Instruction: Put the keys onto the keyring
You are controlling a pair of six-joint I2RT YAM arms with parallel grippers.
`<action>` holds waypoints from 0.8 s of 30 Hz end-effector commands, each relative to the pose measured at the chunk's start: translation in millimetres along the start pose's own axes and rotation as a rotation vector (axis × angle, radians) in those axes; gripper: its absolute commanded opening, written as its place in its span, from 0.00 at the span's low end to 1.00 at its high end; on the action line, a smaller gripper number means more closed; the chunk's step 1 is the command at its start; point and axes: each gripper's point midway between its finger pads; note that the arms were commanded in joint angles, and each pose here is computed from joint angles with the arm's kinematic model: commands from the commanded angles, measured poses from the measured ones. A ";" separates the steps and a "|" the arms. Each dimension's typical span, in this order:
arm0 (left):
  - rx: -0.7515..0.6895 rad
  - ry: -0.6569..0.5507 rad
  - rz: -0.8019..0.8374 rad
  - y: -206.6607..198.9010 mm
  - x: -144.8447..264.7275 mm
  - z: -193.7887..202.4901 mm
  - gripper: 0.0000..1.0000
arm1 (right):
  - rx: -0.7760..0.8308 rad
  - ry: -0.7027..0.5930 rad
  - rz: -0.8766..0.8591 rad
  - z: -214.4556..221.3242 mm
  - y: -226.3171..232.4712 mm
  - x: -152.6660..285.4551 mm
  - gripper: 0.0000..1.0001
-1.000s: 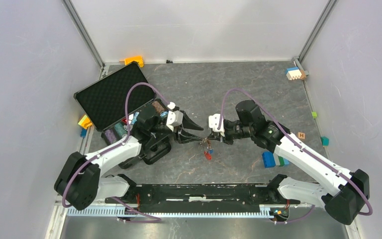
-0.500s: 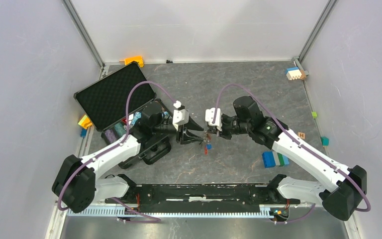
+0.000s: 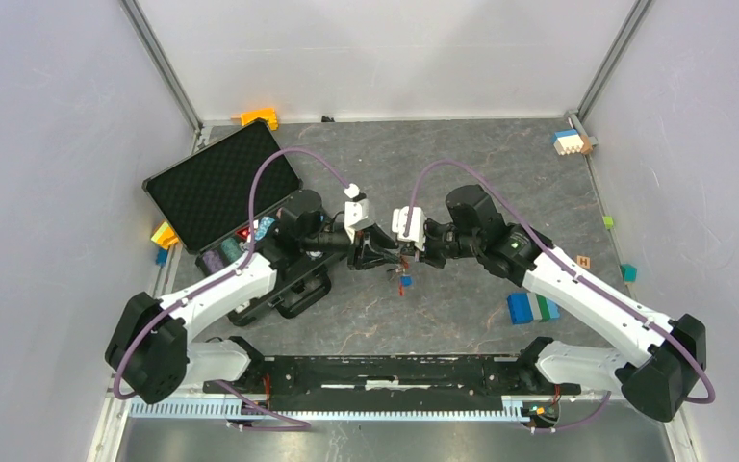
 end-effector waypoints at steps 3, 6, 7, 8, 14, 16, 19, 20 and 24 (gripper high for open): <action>0.009 0.001 -0.023 3.6 -6.0 -11.5 0.41 | 0.022 -0.046 0.054 -24.3 -18.5 5.4 0.00; 0.012 0.002 -0.027 4.3 -7.3 -11.0 0.38 | 0.022 -0.045 0.052 -24.3 -17.9 4.6 0.00; 0.011 0.001 -0.028 4.0 -7.2 -11.6 0.38 | 0.022 -0.045 0.053 -24.3 -17.9 4.7 0.00; 0.011 0.000 -0.030 4.2 -7.0 -11.6 0.37 | 0.023 -0.046 0.052 -25.0 -17.7 4.9 0.00; 0.011 0.005 -0.036 5.6 -6.9 -8.5 0.26 | 0.024 -0.049 0.052 -24.5 -16.7 5.2 0.00; 0.011 0.006 -0.033 5.0 -6.7 -7.6 0.25 | 0.024 -0.050 0.054 -24.6 -16.6 5.3 0.00; 0.005 0.007 -0.029 4.6 -6.9 -7.3 0.22 | 0.024 -0.052 0.053 -24.6 -16.1 5.1 0.00; 0.005 0.009 -0.028 5.0 -6.9 -6.7 0.20 | 0.022 -0.051 0.053 -24.3 -16.1 5.0 0.00; 0.005 0.013 -0.025 4.7 -7.8 -4.8 0.11 | 0.020 -0.058 0.052 -26.1 -15.9 5.5 0.00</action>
Point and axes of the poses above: each gripper's point midway between its finger pads, its own x axis back along the fingers, its own y axis along the line the jaws close on, z = x × y, and after that the axes turned 11 degrees about x, right-handed
